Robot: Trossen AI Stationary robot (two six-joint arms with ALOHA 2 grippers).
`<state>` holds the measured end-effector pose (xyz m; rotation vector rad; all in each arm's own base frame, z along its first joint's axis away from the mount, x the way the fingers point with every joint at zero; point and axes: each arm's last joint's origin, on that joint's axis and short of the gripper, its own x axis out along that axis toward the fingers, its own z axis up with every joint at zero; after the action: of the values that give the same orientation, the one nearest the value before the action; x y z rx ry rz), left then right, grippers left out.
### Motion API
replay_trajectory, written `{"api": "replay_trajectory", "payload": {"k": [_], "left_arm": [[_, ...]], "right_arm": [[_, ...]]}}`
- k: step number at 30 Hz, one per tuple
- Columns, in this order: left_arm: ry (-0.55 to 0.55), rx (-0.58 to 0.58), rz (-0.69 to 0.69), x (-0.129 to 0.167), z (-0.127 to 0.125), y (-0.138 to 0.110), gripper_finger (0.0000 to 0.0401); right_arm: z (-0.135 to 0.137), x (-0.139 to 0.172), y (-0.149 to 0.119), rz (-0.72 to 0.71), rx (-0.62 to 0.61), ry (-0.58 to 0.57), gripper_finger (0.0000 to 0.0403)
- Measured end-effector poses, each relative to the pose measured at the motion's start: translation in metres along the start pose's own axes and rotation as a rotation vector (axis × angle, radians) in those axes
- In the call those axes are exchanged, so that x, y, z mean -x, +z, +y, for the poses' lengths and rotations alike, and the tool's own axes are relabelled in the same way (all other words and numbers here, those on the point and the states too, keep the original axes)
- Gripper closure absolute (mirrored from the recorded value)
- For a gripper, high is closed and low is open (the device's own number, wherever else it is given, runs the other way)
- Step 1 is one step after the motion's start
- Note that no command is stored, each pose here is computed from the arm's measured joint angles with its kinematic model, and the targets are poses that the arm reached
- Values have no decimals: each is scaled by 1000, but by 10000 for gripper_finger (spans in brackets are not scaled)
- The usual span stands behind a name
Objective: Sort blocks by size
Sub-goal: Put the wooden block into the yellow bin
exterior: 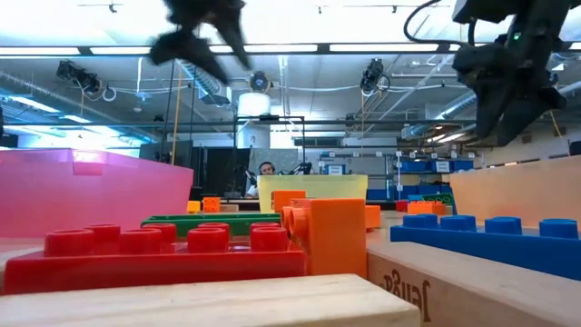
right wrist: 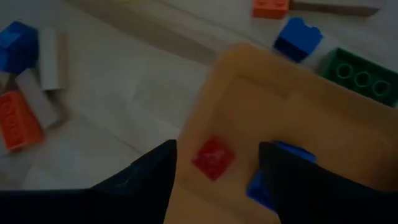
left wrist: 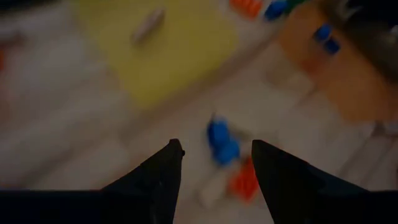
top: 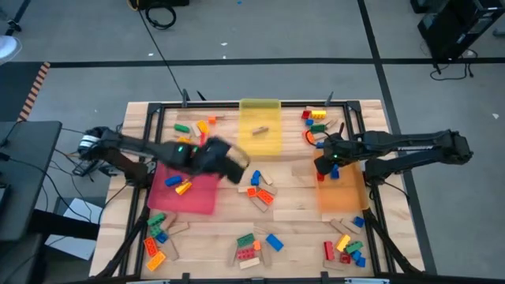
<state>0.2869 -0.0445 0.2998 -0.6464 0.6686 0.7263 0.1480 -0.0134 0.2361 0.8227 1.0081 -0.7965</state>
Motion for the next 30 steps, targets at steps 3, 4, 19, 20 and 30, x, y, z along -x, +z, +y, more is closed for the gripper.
{"api": "replay_trajectory", "payload": {"k": [3, 4, 19, 20, 30], "left_arm": [[50, 33, 75, 18, -1, -33, 199], [67, 44, 96, 24, -1, -43, 199], [194, 91, 447, 81, 10, -122, 199], [230, 116, 479, 83, 12, -124, 199], [449, 245, 641, 85, 30, -149, 199]], "right_arm": [[2, 1, -3, 4, 21, 8, 169], [3, 1, -3, 3, 30, 9, 169], [8, 2, -11, -38, 96, 3, 174], [8, 2, -12, -43, 100, 2, 174], [13, 3, -14, -57, 114, 35, 178]]}}
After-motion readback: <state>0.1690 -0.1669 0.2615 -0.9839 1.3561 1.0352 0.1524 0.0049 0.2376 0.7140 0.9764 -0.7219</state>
